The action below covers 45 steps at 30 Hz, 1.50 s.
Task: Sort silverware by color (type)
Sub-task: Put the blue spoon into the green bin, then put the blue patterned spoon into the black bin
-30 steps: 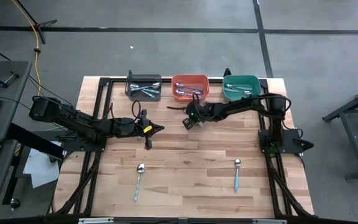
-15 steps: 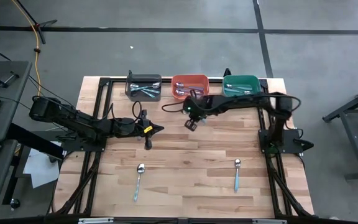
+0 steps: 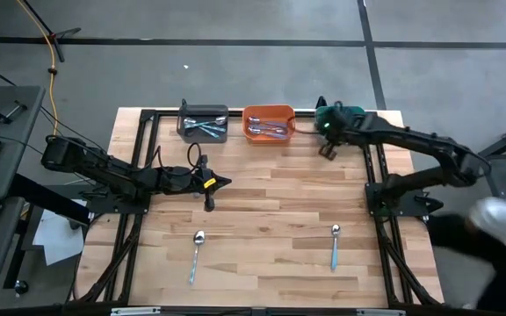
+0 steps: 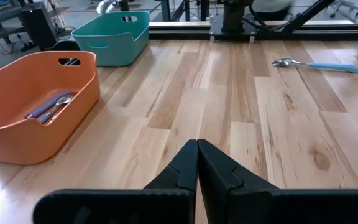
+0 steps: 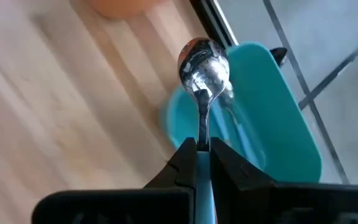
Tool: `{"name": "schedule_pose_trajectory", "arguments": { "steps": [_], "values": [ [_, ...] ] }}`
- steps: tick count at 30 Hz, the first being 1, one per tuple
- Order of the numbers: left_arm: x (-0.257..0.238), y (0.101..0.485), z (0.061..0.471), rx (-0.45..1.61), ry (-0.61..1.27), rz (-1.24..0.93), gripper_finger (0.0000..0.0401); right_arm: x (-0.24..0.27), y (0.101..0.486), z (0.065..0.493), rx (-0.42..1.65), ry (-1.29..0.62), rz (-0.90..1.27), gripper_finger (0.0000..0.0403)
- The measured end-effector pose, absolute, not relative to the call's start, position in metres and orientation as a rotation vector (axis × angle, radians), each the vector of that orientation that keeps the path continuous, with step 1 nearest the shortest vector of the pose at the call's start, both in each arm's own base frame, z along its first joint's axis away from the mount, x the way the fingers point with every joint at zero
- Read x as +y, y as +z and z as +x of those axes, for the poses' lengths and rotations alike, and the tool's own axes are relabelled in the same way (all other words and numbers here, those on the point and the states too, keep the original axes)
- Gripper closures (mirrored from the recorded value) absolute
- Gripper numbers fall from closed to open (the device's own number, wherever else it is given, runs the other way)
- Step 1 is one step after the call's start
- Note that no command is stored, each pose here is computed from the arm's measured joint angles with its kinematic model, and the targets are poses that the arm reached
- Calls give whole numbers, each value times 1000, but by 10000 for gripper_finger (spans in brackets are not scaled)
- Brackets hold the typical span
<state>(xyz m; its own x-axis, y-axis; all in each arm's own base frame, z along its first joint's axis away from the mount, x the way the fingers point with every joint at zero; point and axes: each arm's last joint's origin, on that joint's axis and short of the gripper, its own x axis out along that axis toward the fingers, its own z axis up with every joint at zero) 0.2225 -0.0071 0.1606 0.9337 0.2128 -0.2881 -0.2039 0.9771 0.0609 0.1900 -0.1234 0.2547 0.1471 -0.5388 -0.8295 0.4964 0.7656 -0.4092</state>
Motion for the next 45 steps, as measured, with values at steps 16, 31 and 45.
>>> {"name": "schedule_pose_trajectory", "arguments": {
  "steps": [16,31,45],
  "values": [
    [-7,161,223,298,213,29,398,-201,191,143,1259,-693,-148,402],
    [-7,161,223,298,211,28,398,-217,155,149,1370,-654,-129,362],
    [-7,160,222,302,209,7,398,-202,208,142,1132,-861,-134,313]
  ]
}}
